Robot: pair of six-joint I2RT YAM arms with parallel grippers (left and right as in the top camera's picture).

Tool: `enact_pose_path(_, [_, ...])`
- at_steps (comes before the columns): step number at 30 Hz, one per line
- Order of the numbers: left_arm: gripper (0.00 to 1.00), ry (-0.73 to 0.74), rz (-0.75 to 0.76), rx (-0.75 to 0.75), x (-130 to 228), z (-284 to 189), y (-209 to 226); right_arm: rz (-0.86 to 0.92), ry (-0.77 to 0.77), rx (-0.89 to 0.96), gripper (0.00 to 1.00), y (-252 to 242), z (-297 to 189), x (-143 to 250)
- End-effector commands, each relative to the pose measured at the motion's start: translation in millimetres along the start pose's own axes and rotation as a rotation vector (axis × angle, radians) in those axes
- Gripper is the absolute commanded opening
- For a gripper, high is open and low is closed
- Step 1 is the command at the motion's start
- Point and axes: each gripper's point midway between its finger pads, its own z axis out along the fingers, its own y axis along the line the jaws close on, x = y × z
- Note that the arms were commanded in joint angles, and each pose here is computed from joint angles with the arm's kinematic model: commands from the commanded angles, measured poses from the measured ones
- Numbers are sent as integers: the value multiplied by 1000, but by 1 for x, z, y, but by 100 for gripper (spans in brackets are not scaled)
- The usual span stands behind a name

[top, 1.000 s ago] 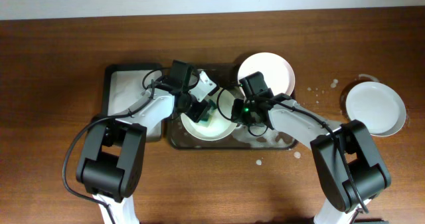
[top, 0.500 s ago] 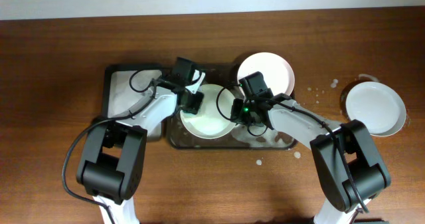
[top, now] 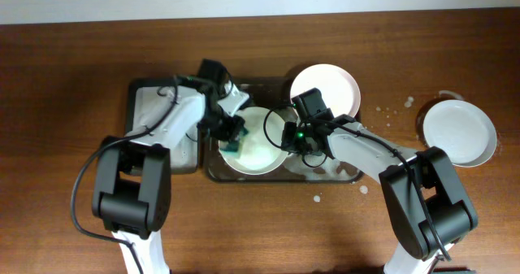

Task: Clean dirty plates on tray and stack at the side
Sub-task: 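Lift the cream plate with the right gripper, move sponge back left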

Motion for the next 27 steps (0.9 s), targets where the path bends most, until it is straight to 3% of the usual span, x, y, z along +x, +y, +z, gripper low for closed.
enact_pose_path(1, [0, -111, -28, -1, -40, -63, 2, -4, 7, 7, 4, -1, 3, 2])
enact_pose_path(7, [0, -247, -104, -61, -59, -166, 15, -21, 6, -8, 4, 3, 0, 1])
enact_pose_path(11, [0, -269, -208, -86, -45, -185, 43, -124, -89, -51, 4, 22, -35, -17])
enact_pose_path(17, [0, -185, -295, -121, -15, -175, 69, -155, -393, 93, 4, 13, -134, -54])
enact_pose_path(22, [0, -147, -315, -107, -6, -142, 77, -219, -668, 436, 4, -13, -209, -64])
enact_pose_path(27, [0, -113, -354, -94, 7, -104, 85, -330, -841, 691, 4, 3, -237, -50])
